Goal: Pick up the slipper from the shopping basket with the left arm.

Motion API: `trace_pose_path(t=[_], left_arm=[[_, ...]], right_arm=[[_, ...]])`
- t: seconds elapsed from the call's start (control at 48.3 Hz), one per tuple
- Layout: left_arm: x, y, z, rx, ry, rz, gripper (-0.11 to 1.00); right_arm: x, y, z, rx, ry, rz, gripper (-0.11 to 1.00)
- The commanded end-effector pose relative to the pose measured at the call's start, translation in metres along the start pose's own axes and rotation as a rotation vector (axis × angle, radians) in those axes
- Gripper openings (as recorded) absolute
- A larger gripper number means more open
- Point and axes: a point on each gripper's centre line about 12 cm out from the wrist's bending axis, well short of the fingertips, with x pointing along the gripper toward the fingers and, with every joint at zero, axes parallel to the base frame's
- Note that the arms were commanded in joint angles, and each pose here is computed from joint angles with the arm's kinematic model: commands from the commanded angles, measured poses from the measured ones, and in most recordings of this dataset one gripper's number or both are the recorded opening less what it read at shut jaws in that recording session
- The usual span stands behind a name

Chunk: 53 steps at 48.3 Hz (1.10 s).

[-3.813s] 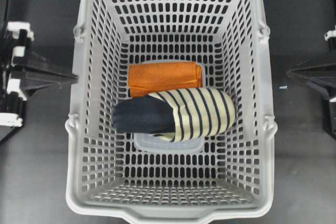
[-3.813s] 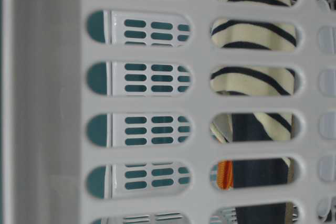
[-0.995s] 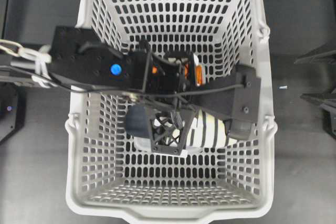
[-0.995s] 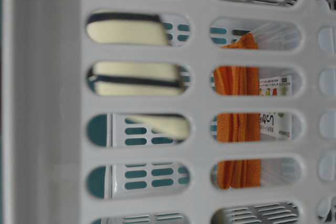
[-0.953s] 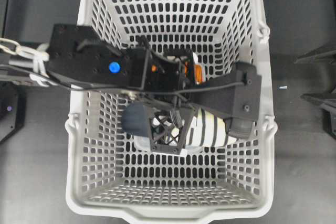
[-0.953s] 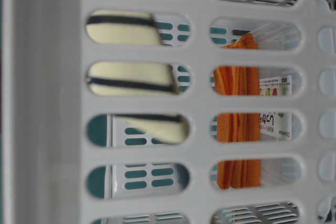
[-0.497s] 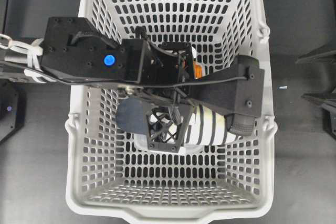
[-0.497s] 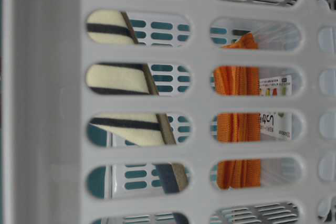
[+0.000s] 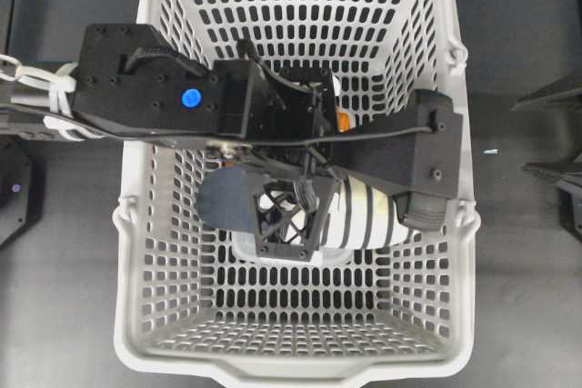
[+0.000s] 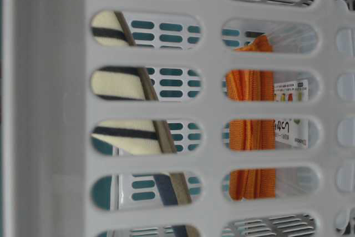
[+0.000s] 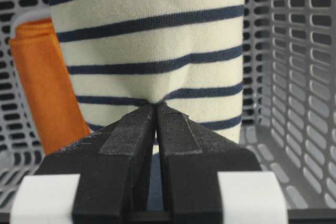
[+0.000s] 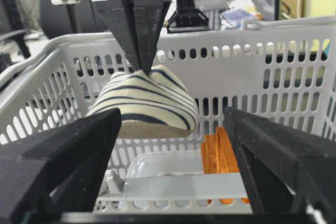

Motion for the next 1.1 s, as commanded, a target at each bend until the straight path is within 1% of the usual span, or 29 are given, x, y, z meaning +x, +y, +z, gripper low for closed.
trace_pose_path(t=[0.0,1.077], left_arm=[[-0.0154,0.0012,0.0024,-0.004,-0.034,0.005,0.01],[-0.0154,0.0017,0.0008,-0.013,-0.02,0.004,0.01]], right_arm=[[0.0012,0.0005,0.0034,0.002,-0.012,0.002,0.76],[0.0012,0.0005,0.003,0.002,-0.009,0.002,0.76]])
